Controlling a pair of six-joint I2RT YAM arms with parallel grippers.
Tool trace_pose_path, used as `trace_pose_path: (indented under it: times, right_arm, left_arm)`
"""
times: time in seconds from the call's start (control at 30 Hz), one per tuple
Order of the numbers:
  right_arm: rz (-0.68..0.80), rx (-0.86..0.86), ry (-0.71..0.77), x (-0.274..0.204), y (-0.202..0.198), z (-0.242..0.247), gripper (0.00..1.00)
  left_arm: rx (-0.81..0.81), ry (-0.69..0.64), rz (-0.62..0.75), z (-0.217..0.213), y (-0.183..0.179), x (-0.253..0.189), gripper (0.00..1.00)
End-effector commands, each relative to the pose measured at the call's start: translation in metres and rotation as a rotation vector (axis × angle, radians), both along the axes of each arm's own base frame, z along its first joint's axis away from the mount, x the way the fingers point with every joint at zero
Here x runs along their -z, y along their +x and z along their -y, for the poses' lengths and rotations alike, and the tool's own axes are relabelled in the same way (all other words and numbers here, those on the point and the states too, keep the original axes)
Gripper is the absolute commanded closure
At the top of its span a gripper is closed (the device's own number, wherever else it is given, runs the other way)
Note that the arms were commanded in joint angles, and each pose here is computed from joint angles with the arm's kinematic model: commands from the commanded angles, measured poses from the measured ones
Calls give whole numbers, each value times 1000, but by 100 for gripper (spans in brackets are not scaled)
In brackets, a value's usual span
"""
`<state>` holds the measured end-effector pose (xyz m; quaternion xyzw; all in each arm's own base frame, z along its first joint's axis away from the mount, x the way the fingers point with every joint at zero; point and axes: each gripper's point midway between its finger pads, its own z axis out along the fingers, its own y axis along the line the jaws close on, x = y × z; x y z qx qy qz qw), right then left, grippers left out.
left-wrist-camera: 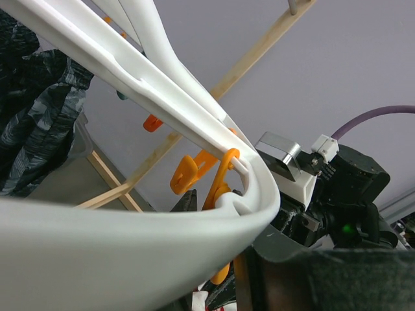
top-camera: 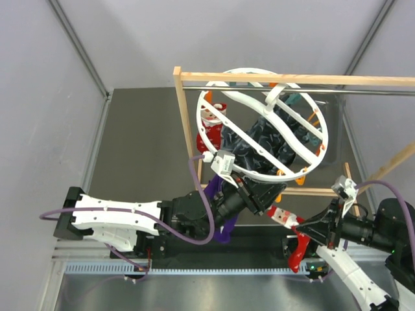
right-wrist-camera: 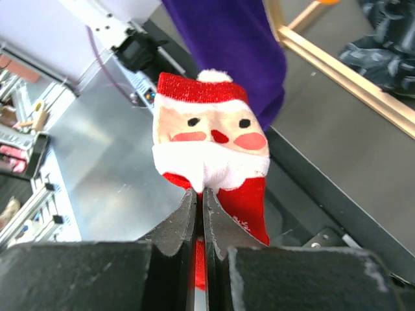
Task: Clip the socks to the hanger
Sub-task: Clamp the sock onto the hanger.
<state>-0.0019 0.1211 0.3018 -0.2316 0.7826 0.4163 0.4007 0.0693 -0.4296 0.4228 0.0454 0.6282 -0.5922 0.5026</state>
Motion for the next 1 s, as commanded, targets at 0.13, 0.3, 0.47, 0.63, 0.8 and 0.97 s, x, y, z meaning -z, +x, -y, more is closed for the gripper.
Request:
trace_pose_path:
  times: [0.13, 0.3, 0.47, 0.63, 0.8, 0.97]
  right_arm:
    - [95, -107, 132, -38, -17, -11, 100]
    - [52, -54, 185, -51, -11, -13, 100]
    - [52, 11, 180, -58, -5, -7, 100]
    - [67, 63, 159, -57, 1, -1, 100]
    - [75, 68, 168, -60, 4, -2, 100]
    - [82, 63, 178, -64, 5, -4, 100]
  left_arm:
    - [-33, 38, -115, -9, 10, 34, 100]
    - [-59, 36, -114, -17, 15, 37, 100]
    - [-111, 52, -160, -23, 23, 41, 100]
    - [-121, 47, -165, -24, 24, 40, 100]
    - [-123, 47, -165, -24, 24, 39, 100]
    - [-120, 49, -161, -22, 24, 37, 100]
